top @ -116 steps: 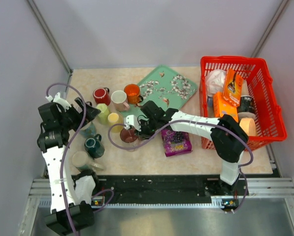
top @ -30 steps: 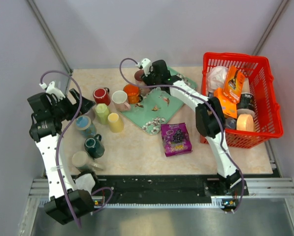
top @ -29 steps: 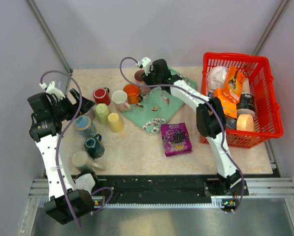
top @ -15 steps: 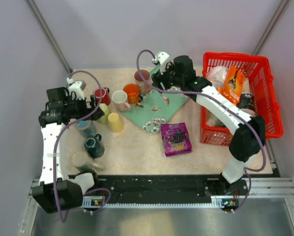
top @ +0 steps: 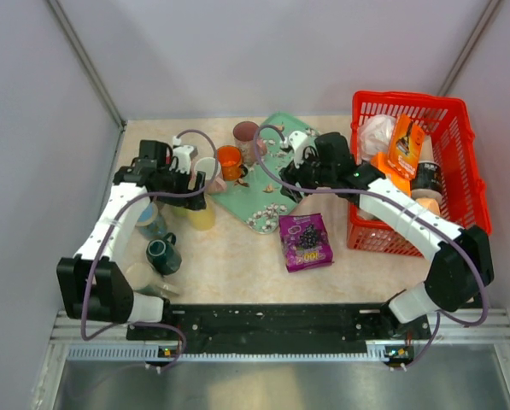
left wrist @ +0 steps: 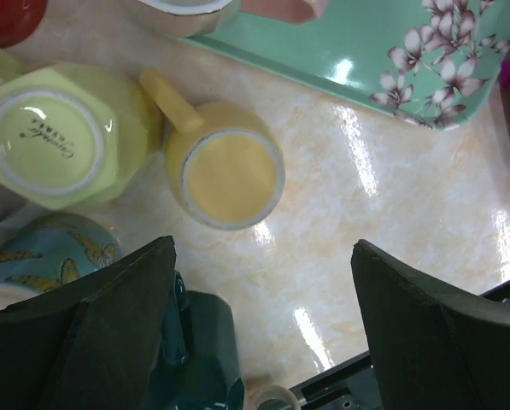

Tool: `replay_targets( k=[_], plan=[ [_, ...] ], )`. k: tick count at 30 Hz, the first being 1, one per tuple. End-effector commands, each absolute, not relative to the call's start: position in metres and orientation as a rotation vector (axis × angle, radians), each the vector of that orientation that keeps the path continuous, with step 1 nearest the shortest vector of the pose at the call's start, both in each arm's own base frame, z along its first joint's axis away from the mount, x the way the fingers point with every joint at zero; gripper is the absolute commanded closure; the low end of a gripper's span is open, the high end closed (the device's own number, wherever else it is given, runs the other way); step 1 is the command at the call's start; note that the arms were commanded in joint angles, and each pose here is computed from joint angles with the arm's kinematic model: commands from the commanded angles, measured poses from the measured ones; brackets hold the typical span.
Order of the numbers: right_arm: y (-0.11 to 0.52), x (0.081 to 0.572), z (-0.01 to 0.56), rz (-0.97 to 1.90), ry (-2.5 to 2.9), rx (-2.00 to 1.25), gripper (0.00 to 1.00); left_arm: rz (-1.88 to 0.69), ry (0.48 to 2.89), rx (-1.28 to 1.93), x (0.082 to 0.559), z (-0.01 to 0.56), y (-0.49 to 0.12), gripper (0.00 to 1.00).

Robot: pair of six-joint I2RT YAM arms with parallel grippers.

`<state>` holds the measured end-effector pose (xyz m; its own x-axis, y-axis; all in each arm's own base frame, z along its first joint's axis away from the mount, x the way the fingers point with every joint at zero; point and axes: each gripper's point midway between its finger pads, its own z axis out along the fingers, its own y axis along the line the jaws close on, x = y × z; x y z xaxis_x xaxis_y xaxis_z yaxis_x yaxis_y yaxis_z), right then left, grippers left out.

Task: Turn the mug right side up
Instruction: Turn over the cup at the center of the board.

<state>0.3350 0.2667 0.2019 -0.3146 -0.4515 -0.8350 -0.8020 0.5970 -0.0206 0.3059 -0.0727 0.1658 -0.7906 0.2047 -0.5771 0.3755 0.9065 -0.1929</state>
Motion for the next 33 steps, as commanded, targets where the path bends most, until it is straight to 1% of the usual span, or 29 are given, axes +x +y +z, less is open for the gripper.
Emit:
replay_targets(
  k=[1, 4, 7, 10, 14, 19, 23, 29, 33],
  plan=[
    [0.265, 0.334, 0.236, 0.504, 1.862, -0.982, 0.32, -0.314, 2.474, 0.287, 0.343, 0.168, -0.079, 0.11],
    [0.267, 0.334, 0.237, 0.510, 1.855, -0.988, 0.33, -0.186, 2.491, 0.169, 0.354, 0.161, -0.066, 0.10],
    [0.265, 0.335, 0.239, 0.495, 1.845, -0.994, 0.33, -0.109, 2.519, 0.124, 0.357, 0.152, -0.057, 0.10],
    [0.266, 0.336, 0.238, 0.495, 1.846, -0.998, 0.33, -0.165, 2.563, 0.144, 0.355, 0.141, -0.067, 0.10],
    [0.268, 0.337, 0.234, 0.500, 1.851, -1.002, 0.33, -0.206, 2.582, 0.204, 0.354, 0.128, -0.082, 0.14],
    [0.268, 0.338, 0.231, 0.500, 1.854, -1.003, 0.33, -0.245, 2.602, 0.282, 0.350, 0.120, -0.097, 0.23],
    [0.267, 0.337, 0.229, 0.494, 1.856, -1.011, 0.33, -0.290, 2.599, 0.407, 0.340, 0.119, -0.111, 0.32],
    [0.261, 0.335, 0.221, 0.460, 1.863, -1.039, 0.34, -0.378, 2.627, 0.681, 0.308, 0.108, -0.125, 0.39],
    [0.259, 0.332, 0.216, 0.445, 1.858, -1.079, 0.34, -0.621, 2.587, 0.982, 0.272, 0.113, -0.145, 0.42]
  ],
)
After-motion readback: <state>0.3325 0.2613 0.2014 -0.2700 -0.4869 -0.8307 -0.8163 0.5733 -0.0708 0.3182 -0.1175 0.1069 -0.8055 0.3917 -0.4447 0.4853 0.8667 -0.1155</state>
